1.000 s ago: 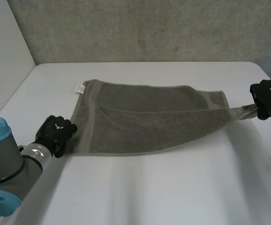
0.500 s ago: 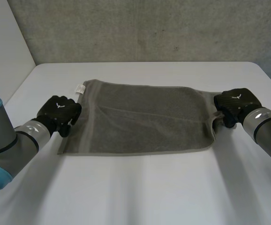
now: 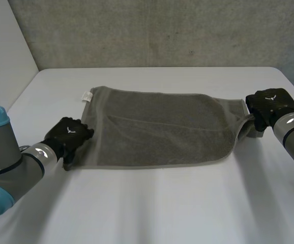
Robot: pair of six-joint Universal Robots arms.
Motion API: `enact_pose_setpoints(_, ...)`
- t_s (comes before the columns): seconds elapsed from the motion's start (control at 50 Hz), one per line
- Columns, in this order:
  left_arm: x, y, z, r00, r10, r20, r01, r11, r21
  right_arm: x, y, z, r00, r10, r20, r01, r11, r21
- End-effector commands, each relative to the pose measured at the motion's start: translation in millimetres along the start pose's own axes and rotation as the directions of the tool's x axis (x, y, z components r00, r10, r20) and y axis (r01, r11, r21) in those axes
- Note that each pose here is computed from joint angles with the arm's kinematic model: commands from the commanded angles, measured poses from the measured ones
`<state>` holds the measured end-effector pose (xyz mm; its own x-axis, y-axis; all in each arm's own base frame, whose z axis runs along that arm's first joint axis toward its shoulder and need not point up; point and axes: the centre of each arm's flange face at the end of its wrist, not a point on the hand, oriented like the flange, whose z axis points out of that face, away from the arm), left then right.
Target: Fold the towel.
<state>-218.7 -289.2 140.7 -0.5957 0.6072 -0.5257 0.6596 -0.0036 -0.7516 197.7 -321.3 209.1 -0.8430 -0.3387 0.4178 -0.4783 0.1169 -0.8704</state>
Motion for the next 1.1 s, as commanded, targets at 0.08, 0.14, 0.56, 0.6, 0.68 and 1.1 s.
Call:
enact_pose_setpoints(0.08,4,9,8,1.0,-0.007,-0.016,0.007,1.0,-0.019,7,2,2,0.999,0.004,-0.035,-0.005,1.0,-0.015)
enact_pose_setpoints(0.14,7,13,10,1.0,-0.012,-0.024,0.011,1.0,-0.028,5,4,2,1.0,0.004,-0.03,-0.005,1.0,-0.019)
enact_pose_setpoints(0.56,9,21,25,0.999,-0.019,-0.033,0.017,0.999,-0.041,4,7,3,1.0,0.005,-0.024,-0.005,1.0,-0.027)
enact_pose_setpoints(0.6,8,21,25,0.999,-0.017,-0.029,0.016,0.999,-0.039,4,7,3,1.0,0.005,-0.024,-0.005,1.0,-0.027)
enact_pose_setpoints(0.68,6,19,27,1.0,-0.021,-0.014,0.021,0.999,-0.024,3,8,3,1.0,0.004,-0.022,-0.004,1.0,-0.031)
enact_pose_setpoints(1.1,-1,16,35,0.999,-0.033,0.006,0.033,0.999,-0.005,1,10,3,1.0,0.002,-0.015,-0.003,0.999,-0.034)
